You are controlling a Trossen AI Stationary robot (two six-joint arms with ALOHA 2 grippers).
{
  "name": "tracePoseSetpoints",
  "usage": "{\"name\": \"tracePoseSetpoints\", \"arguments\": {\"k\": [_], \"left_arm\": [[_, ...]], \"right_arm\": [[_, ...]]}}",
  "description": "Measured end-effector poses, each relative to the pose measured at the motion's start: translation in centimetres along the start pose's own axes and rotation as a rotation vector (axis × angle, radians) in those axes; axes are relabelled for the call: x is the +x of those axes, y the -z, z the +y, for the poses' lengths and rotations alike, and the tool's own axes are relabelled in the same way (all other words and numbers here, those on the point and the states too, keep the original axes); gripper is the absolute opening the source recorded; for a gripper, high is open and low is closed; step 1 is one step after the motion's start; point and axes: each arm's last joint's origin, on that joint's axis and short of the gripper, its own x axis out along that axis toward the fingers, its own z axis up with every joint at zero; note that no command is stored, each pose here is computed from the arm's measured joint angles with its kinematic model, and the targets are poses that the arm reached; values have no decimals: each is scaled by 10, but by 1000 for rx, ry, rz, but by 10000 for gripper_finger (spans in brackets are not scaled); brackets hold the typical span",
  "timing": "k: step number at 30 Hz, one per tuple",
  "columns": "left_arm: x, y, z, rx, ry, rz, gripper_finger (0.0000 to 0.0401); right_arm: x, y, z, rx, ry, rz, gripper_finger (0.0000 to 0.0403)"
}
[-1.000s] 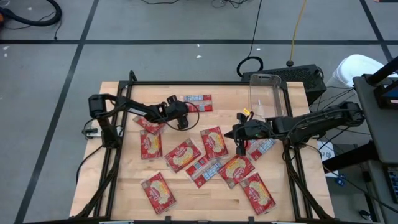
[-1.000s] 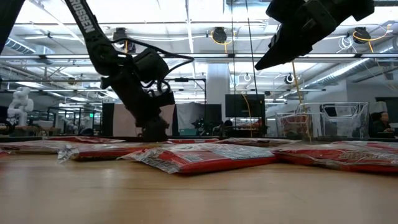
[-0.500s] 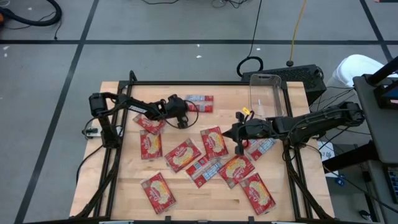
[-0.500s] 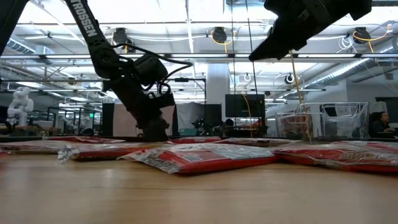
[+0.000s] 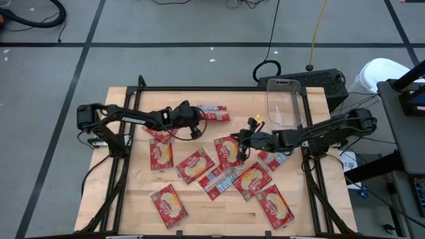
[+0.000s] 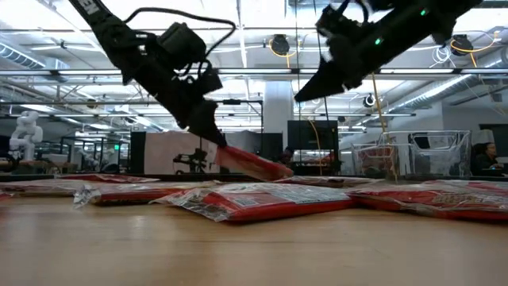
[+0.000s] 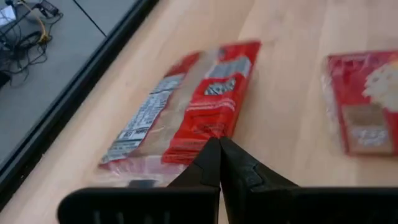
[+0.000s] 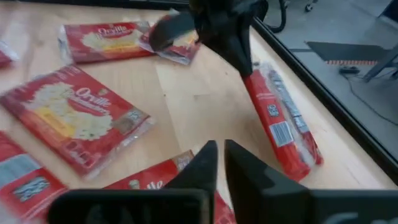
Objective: Sort popcorn bags into baskets
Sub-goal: Put the red popcorn bag into the transparent bin
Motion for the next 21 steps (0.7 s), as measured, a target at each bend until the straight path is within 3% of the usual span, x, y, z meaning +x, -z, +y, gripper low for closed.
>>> {"name": "tracePoseSetpoints", "arguments": {"k": [4,13,21], "left_arm": [[-8,-4,-2,-36,40,-16,1],[-9,-5,-10,-63,79,-15,1],[-10,-7,-14,-67,91,-38,0]], "right_arm": [[18,4,7,-58,27,-14,92],[64,-6,12,-198,243,32,234],[111,4,-1,-201,273,120,260]]}}
